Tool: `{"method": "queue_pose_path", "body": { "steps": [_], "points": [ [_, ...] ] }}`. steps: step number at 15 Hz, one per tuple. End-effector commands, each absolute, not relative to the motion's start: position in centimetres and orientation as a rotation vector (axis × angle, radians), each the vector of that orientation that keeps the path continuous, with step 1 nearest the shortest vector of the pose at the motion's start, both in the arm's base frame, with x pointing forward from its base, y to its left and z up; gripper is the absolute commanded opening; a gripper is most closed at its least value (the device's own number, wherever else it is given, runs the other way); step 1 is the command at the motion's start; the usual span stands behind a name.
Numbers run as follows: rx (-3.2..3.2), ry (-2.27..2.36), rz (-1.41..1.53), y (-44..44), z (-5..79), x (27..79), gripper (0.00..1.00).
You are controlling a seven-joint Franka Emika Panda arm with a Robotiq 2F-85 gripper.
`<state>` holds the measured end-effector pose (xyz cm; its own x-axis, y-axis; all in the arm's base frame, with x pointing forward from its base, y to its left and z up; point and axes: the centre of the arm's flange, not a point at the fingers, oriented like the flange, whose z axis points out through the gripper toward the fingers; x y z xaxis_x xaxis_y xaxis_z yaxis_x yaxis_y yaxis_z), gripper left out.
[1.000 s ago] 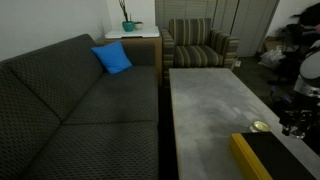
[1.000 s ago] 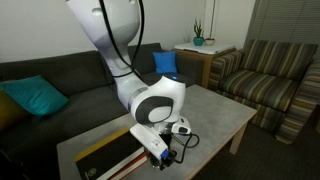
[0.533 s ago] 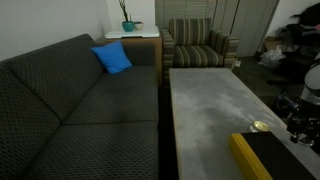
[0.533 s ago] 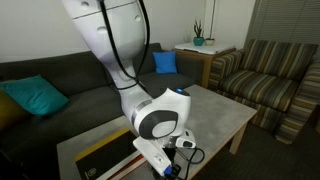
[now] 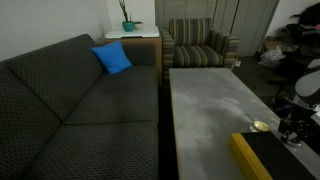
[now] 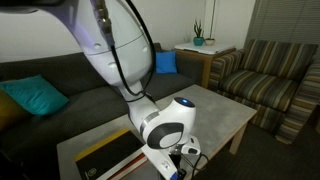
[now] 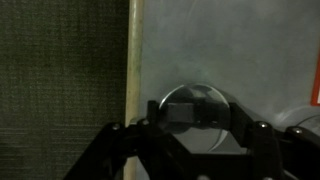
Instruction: Uncover the candle tin
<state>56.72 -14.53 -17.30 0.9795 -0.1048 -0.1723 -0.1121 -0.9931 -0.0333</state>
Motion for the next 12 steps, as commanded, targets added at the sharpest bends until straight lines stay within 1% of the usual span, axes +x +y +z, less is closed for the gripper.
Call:
{"method": "queue_pose_path", "body": {
  "steps": [1,10,11,12],
  "points": [
    [-3.069,0.181,0.202,-14.6,-18.6,59.2,0.45],
    [-3.09,0.148,0.152,-13.0,-17.9,60.9,0.45],
    [-3.091,0.144,0.149,-12.8,-17.7,60.9,0.55],
    [-3.093,0.138,0.146,-12.6,-17.7,61.0,0.92]
  ]
}}
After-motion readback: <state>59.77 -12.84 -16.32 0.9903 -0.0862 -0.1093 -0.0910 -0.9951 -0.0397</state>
